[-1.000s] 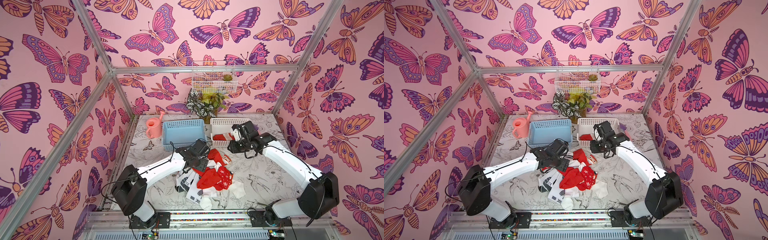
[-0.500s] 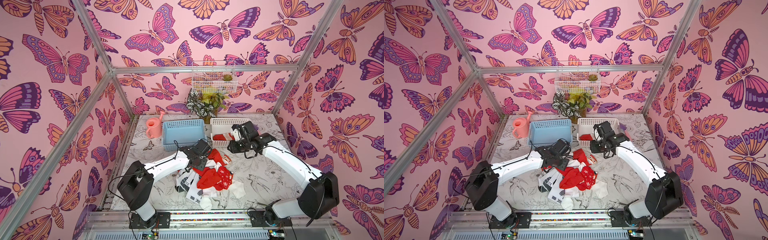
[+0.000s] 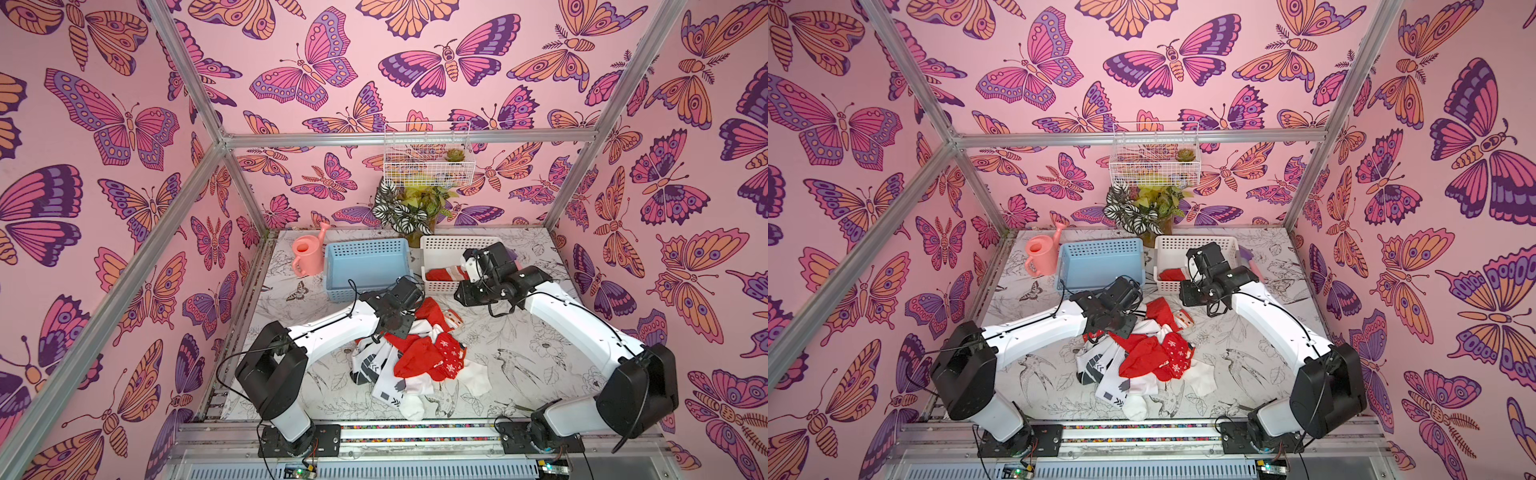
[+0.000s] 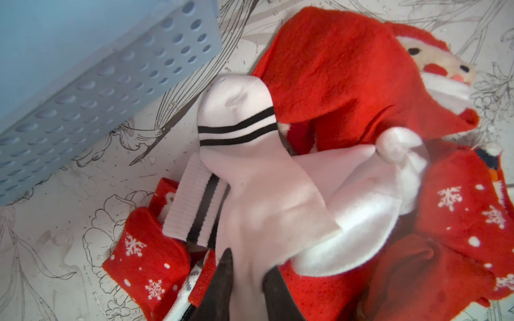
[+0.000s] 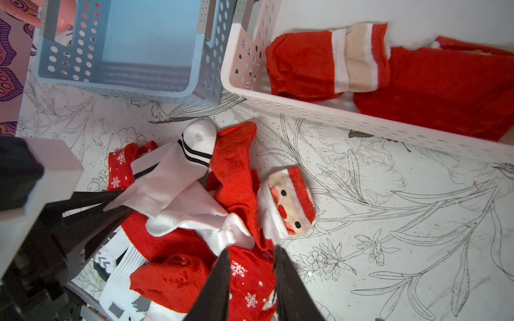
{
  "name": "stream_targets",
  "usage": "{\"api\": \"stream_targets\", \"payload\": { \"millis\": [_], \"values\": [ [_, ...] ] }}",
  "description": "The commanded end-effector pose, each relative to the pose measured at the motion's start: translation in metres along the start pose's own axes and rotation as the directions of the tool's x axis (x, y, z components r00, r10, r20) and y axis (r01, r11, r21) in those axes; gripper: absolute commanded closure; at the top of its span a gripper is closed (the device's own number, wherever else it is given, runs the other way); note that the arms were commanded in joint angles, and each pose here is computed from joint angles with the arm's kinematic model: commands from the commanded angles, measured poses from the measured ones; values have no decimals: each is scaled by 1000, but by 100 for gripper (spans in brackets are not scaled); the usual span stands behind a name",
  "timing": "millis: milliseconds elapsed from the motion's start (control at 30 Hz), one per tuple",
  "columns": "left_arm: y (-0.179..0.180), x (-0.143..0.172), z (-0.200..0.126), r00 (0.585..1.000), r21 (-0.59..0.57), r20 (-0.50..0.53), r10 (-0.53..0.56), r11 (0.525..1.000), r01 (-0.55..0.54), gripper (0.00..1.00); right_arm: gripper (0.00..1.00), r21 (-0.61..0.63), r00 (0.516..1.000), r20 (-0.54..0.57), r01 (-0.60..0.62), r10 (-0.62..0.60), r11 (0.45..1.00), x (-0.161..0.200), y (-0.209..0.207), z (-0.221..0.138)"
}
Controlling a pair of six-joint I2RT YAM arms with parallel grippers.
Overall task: Sort the socks into the basket by color
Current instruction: Pick up the sock at the center of the board.
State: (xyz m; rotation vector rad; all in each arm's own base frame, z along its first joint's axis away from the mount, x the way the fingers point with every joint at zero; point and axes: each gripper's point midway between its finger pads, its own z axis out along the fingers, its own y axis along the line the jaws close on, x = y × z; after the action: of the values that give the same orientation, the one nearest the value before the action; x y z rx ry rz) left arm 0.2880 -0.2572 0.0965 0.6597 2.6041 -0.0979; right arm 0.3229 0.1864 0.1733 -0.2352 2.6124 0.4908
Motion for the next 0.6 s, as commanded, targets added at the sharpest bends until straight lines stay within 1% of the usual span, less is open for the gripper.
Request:
{"api": "stream_targets", "payload": {
  "millis": [0,200,400,567],
  "values": [
    [5,-4,-9,1000,-34,18,4,999,-4,85,70,-15,1000,-2,-7,7,1000,0,4,0],
    [11,-17,-25,997,-52,74,-1,999,5,90,70,-27,1000,-5,-9,9,1000,1,5,1],
    [16,-31,-46,991,-67,132,-4,998,13,90,70,-35,1000,-6,-6,6,999,2,7,0],
    [19,-38,-57,988,-73,151,-3,997,15,90,70,-36,1000,-5,-3,3,999,5,6,-1]
  ]
}}
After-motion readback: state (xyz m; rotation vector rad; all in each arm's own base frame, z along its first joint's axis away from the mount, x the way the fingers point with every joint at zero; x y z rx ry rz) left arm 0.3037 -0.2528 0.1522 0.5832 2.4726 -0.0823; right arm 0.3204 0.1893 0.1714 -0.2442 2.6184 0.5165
